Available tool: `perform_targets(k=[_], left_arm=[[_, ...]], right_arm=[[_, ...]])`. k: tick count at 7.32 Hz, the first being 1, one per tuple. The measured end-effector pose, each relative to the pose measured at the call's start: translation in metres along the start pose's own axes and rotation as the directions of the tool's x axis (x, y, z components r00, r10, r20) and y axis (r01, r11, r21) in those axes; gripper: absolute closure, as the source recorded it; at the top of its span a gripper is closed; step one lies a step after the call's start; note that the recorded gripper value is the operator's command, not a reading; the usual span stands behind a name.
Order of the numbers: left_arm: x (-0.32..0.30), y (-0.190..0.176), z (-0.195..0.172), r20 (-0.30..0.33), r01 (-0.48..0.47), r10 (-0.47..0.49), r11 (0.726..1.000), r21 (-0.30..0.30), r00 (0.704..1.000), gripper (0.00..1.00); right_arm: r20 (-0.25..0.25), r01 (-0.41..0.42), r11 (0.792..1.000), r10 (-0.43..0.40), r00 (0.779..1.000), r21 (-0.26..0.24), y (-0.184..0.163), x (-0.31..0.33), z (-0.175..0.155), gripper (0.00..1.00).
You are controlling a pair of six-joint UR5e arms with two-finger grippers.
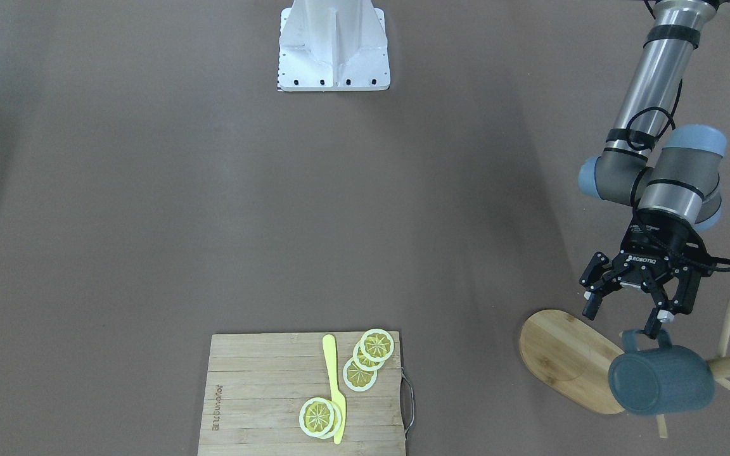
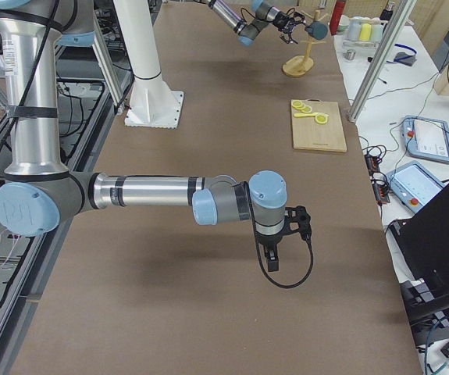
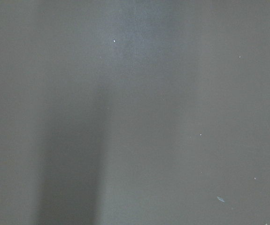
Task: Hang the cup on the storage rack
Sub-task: 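Open the left gripper and pull it back from the hanging mug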
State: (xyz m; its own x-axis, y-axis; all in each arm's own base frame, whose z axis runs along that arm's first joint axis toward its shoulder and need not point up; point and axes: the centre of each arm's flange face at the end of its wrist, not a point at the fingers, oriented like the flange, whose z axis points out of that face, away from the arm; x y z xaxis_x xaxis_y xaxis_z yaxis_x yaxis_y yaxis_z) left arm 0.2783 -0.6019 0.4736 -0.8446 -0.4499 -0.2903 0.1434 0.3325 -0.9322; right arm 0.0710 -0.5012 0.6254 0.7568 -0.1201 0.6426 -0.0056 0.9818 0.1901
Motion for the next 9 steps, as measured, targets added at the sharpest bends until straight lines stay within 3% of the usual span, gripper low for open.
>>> perform_targets(k=[3,4,5,6,7,8,9], left_arm=[[0.008,0.023,-0.037,-0.034,-0.053,0.049,0.992,-0.112,0.998,0.01],[0.007,0.042,-0.05,-0.032,-0.137,0.133,0.977,-0.163,0.991,0.01],[0.0,0.063,-0.061,-0.019,-0.293,0.298,0.926,-0.236,0.955,0.01],[-0.006,0.079,-0.068,-0.029,-0.463,0.479,0.83,-0.31,0.877,0.01],[-0.011,0.086,-0.076,-0.075,-0.637,0.658,0.684,-0.355,0.749,0.01],[-0.017,0.081,-0.085,-0.135,-0.804,0.825,0.476,-0.358,0.548,0.01],[-0.022,0.071,-0.091,-0.173,-0.902,0.924,0.268,-0.338,0.34,0.01]], right_arm=[[0.0,0.001,1.0,-0.001,1.0,0.0,0.0,0.0,0.0,0.0],[0.0,0.001,1.0,-0.001,1.0,0.0,0.0,0.0,0.0,0.0],[0.0,0.0,1.0,0.0,1.0,-0.001,0.001,0.0,0.0,0.0],[0.0,-0.001,1.0,0.001,1.0,-0.002,0.001,0.001,0.001,0.0],[0.0,-0.002,1.0,0.002,1.0,-0.003,0.001,0.001,0.001,0.0],[0.0,-0.003,1.0,0.003,1.0,-0.004,0.001,0.001,0.002,0.0],[0.0,-0.005,1.0,0.005,1.0,-0.005,0.002,0.002,0.002,0.0]])
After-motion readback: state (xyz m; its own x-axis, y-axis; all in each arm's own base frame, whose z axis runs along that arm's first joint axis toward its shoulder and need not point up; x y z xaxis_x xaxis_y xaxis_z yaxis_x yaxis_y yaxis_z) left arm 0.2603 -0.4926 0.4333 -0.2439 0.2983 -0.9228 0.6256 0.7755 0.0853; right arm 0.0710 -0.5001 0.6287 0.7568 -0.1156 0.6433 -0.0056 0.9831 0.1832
